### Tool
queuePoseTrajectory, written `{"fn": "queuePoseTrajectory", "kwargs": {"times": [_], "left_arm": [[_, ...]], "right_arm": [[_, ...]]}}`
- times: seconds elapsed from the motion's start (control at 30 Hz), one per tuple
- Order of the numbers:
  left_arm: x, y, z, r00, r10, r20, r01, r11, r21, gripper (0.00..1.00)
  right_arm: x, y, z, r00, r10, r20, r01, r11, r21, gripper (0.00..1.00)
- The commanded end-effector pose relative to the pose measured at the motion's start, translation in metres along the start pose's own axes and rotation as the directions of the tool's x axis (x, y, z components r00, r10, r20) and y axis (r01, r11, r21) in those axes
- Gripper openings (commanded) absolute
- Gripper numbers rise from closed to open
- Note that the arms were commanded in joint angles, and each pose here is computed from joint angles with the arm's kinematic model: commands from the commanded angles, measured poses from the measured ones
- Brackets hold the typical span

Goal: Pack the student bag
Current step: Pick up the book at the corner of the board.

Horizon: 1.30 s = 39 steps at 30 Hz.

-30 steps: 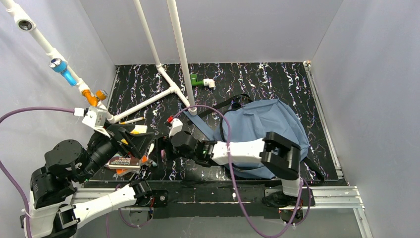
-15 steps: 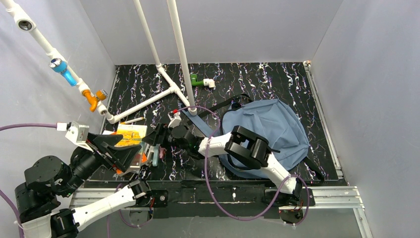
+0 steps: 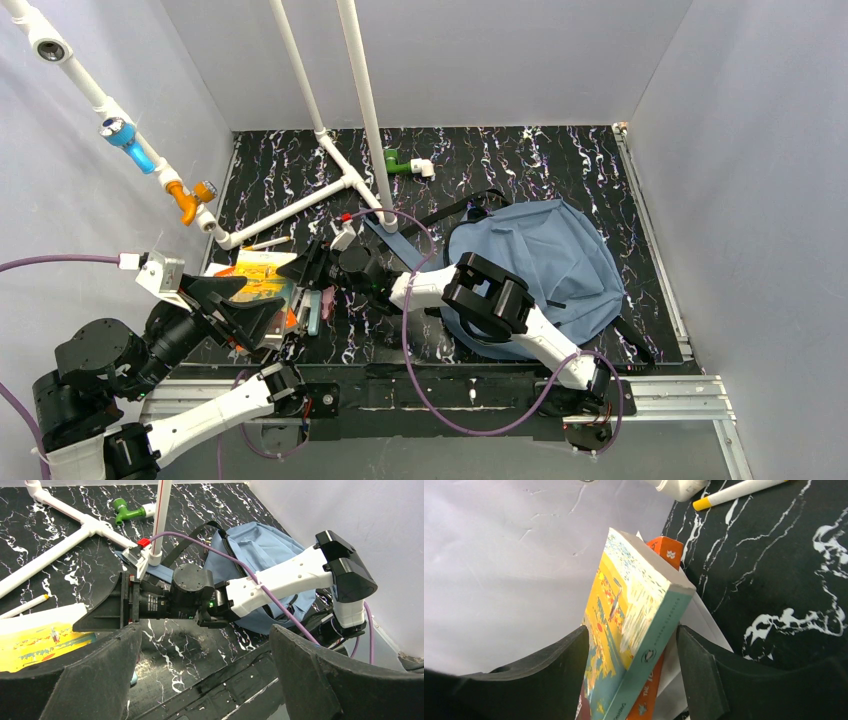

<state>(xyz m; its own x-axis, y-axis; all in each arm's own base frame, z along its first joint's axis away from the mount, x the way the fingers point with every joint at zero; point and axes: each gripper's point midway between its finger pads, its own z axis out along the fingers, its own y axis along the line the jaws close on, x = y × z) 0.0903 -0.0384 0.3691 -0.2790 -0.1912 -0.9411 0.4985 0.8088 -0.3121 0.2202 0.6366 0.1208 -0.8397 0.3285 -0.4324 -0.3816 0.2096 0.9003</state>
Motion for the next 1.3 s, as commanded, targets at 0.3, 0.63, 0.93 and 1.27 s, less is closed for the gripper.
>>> {"fn": "queuePoseTrajectory", "kwargs": {"times": [0.3,0.63,0.93,1.27], "left_arm": [[0.002,0.001,0.004,1.0,-0.002,-0.011,0.001,1.0,-0.015,0.98],[0.002,0.002,0.006,1.0,-0.023,-0.009,0.022,0.999,-0.035,0.98],[0.0,0.001,0.027,0.995,-0.095,0.03,0.097,0.992,-0.084,0.98],[0.019,-0.05,0.088,0.984,-0.154,-0.087,0.155,0.988,0.002,0.98]], "right_arm": [[-0.01,0.024,0.026,0.996,0.089,0.023,-0.086,0.989,-0.119,0.43],[-0.042,0.091,-0.018,0.996,0.078,0.034,-0.069,0.972,-0.225,0.15],[-0.103,0.091,-0.148,0.991,-0.058,0.117,0.059,0.998,-0.003,0.01],[-0.181,0.051,-0.317,0.897,-0.169,0.407,-0.07,0.857,0.511,0.01]]}}
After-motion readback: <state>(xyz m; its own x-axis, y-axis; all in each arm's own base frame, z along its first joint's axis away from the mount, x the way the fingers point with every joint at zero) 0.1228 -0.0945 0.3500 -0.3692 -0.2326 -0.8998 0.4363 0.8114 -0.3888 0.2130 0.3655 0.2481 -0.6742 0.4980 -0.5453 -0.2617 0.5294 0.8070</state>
